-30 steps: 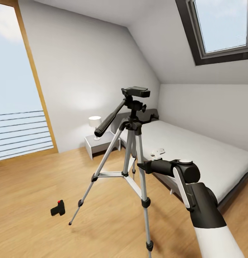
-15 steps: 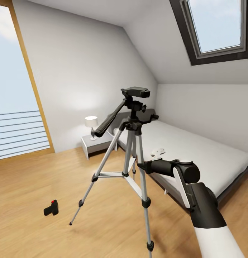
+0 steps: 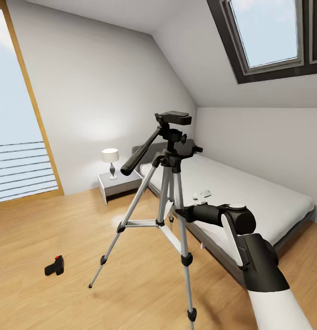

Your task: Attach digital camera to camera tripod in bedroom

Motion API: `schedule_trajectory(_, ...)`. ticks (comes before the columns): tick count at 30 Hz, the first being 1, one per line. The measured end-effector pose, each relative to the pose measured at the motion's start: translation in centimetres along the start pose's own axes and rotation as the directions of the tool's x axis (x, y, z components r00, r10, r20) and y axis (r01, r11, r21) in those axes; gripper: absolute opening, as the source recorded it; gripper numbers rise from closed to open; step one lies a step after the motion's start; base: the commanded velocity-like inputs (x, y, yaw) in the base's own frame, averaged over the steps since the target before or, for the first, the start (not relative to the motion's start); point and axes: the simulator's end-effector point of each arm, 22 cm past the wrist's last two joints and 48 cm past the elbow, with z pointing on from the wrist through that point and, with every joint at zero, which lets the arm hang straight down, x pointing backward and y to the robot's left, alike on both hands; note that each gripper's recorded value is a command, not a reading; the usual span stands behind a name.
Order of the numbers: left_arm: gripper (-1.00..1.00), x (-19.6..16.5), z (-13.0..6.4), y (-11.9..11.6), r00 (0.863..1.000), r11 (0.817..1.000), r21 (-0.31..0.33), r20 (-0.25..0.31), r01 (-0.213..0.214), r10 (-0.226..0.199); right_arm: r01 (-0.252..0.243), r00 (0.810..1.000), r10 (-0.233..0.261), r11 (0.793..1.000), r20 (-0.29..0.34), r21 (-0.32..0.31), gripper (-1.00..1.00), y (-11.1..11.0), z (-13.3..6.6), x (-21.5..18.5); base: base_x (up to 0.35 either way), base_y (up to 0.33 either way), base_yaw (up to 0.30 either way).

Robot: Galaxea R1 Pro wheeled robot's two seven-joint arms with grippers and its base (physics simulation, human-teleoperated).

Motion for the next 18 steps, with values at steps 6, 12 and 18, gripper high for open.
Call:
schedule_trajectory(6,1.0,-0.03,0.0,0.04,1.0,1.0,-0.001,0.001,0.0,0.0,0.002,1.0,-0.002,1.0,-0.001,0.003,-1.0,-0.06,0.03,0.02,0.0,-0.177,0.0)
schedule_trajectory(12,1.0,-0.03,0.0,0.03,1.0,1.0,0.0,0.001,0.001,-0.001,0.0,1.0,0.0,1.0,-0.002,0.0,-1.0,0.02,0.04,0.05,0.0,-0.079,0.0)
schedule_trajectory(18,1.0,-0.04,0.0,0.06,1.0,1.0,-0.001,0.001,0.0,0.0,0.001,1.0,-0.001,1.0,-0.002,0.001,-1.0,-0.03,0.04,0.06,0.0,-0.206,0.0)
